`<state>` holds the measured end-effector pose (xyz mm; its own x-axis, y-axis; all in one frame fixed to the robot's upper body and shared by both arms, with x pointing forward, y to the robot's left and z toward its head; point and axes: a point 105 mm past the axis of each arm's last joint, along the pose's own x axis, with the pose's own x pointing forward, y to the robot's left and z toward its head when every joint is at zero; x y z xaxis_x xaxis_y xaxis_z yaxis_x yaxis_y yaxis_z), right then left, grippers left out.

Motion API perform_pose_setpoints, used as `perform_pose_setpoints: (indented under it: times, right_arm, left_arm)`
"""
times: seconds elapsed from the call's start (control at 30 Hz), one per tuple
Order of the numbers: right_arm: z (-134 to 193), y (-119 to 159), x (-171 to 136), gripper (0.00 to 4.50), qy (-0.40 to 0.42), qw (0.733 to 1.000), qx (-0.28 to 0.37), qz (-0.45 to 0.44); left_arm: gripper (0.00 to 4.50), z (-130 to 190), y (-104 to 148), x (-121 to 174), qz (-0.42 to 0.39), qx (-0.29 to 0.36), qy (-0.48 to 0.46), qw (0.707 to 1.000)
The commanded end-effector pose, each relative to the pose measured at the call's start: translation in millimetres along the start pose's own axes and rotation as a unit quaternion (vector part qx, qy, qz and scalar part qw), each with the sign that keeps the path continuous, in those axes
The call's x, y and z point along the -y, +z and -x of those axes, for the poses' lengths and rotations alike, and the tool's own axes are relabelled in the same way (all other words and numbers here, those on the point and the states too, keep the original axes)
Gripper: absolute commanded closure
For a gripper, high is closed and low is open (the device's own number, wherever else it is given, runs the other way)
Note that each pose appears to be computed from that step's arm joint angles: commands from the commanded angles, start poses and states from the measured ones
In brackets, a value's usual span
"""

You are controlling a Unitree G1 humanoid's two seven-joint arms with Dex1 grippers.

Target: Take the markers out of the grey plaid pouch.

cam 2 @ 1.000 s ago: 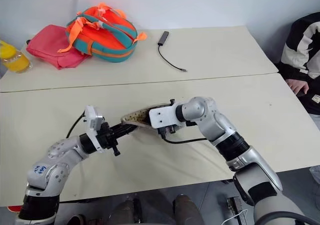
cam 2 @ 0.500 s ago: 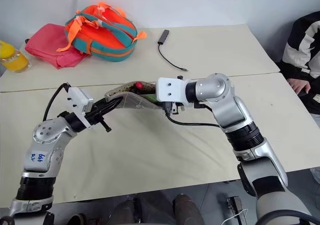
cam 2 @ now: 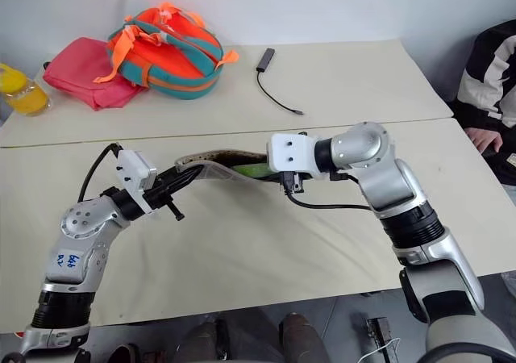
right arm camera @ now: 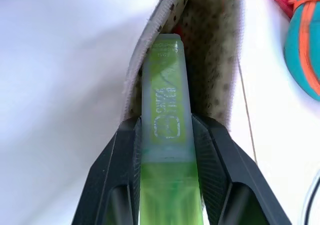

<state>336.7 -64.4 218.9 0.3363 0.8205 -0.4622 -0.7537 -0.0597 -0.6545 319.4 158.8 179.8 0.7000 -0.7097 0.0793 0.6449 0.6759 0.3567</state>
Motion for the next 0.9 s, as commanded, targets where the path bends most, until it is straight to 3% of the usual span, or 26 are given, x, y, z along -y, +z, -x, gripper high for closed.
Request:
perform_pose_setpoints:
  times: [0.03,0.3,0.53,0.63,0.7,0.8,0.9]
  right_arm:
    - [23,-2,9,3.35,-0.035,0.999,0.015,-0.025]
    - [69,-19,27,3.35,-0.124,0.989,0.004,-0.082]
    - [79,-106,22,3.35,-0.243,0.949,-0.121,-0.162]
    - [68,-122,18,3.35,-0.303,0.917,-0.099,-0.239]
    - [60,-125,10,3.35,-0.297,0.915,-0.088,-0.260]
    - [54,-131,3,3.35,-0.309,0.890,-0.052,-0.332]
    - [57,-128,8,2.41,-0.319,0.883,-0.042,-0.341]
  left_arm:
    - [4.50,14,4,-17,-0.030,-0.002,0.035,0.999]
    - [4.50,15,3,-16,-0.023,0.002,0.037,0.999]
    - [4.50,8,4,-9,-0.012,0.014,0.021,1.000]
    - [4.50,7,5,-10,-0.009,0.017,0.020,1.000]
    - [4.50,7,5,-10,-0.010,0.016,0.019,1.000]
    - [4.50,7,7,-10,-0.008,0.019,0.021,1.000]
    - [4.50,7,8,-9,-0.009,0.022,0.020,1.000]
